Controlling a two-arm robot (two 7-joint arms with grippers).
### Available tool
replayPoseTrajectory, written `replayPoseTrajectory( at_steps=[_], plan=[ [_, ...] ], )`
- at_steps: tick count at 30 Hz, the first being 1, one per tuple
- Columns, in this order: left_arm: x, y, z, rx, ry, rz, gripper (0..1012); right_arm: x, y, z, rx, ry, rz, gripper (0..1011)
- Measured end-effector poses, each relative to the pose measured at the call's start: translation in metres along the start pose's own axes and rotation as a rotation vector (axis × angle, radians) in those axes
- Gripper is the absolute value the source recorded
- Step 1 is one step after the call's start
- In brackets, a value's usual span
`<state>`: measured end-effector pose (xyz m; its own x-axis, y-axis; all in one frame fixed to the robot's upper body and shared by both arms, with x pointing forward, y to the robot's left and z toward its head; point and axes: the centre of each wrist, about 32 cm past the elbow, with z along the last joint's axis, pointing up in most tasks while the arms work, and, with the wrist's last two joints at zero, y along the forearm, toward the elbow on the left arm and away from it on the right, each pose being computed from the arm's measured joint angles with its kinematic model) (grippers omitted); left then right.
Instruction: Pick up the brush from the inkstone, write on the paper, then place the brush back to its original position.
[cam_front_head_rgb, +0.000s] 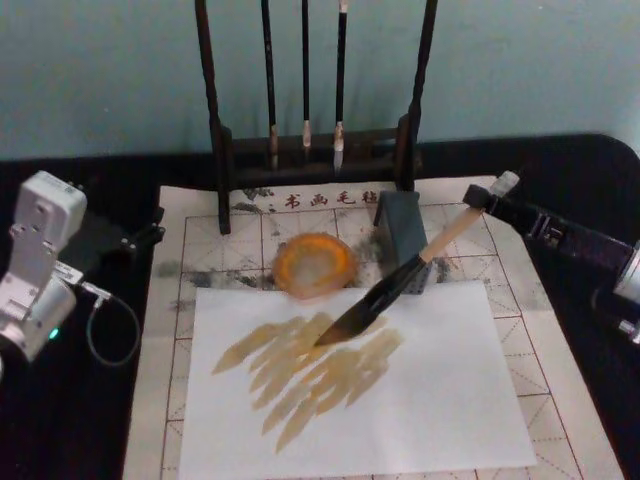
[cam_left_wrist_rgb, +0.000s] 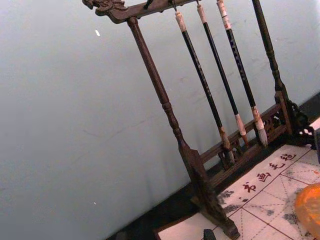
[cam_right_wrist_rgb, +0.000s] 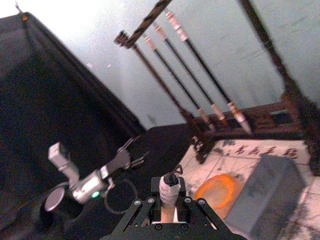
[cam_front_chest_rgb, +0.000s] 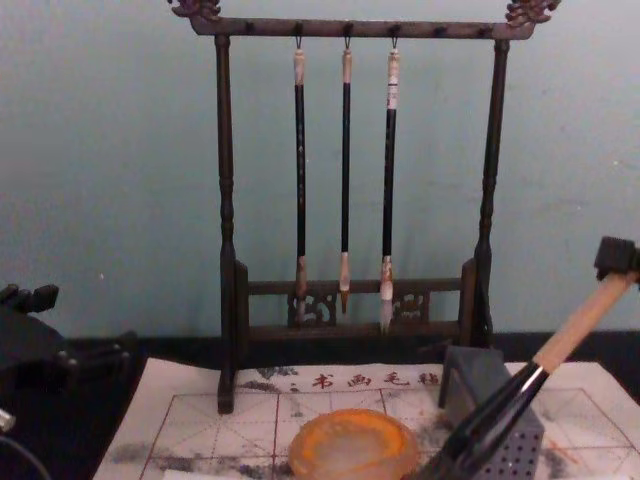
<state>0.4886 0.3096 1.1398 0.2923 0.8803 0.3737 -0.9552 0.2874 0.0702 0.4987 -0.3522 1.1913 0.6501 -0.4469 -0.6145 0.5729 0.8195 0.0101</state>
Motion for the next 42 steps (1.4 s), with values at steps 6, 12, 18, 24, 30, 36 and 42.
replayPoseTrajectory(
  at_steps=[6, 12, 18, 24, 30, 36, 42],
  plan=[
    [0.0000, 0.0000, 0.0000, 0.000, 0.000, 0.000, 1001, -0.0023, -0.0007, 0.0019, -0.061, -0.029, 0.039, 181],
    [0.0000, 0.0000, 0.0000, 0.000, 0.000, 0.000, 1001, -0.0048, -0.0019, 0.0032, -0.116, -0.055, 0.049, 181],
    [0.0000, 0.0000, 0.0000, 0.000, 0.000, 0.000, 1001, -0.0056, -0.0011, 0.0018, -0.157, -0.071, 0.053, 181],
    [0.0000, 0.0000, 0.0000, 0.000, 0.000, 0.000, 1001, -0.0041, 0.0004, 0.0000, -0.178, -0.071, 0.060, 181],
    [0.0000, 0.0000, 0.0000, 0.000, 0.000, 0.000, 1001, -0.0011, 0.0022, -0.0015, -0.188, -0.064, 0.069, 182],
    [0.0000, 0.0000, 0.0000, 0.000, 0.000, 0.000, 1001, 0.0009, 0.0042, -0.0026, -0.202, -0.062, 0.076, 182],
    [0.0000, 0.0000, 0.0000, 0.000, 0.000, 0.000, 1001, 0.0017, 0.0065, -0.0035, -0.217, -0.066, 0.082, 181]
  ],
)
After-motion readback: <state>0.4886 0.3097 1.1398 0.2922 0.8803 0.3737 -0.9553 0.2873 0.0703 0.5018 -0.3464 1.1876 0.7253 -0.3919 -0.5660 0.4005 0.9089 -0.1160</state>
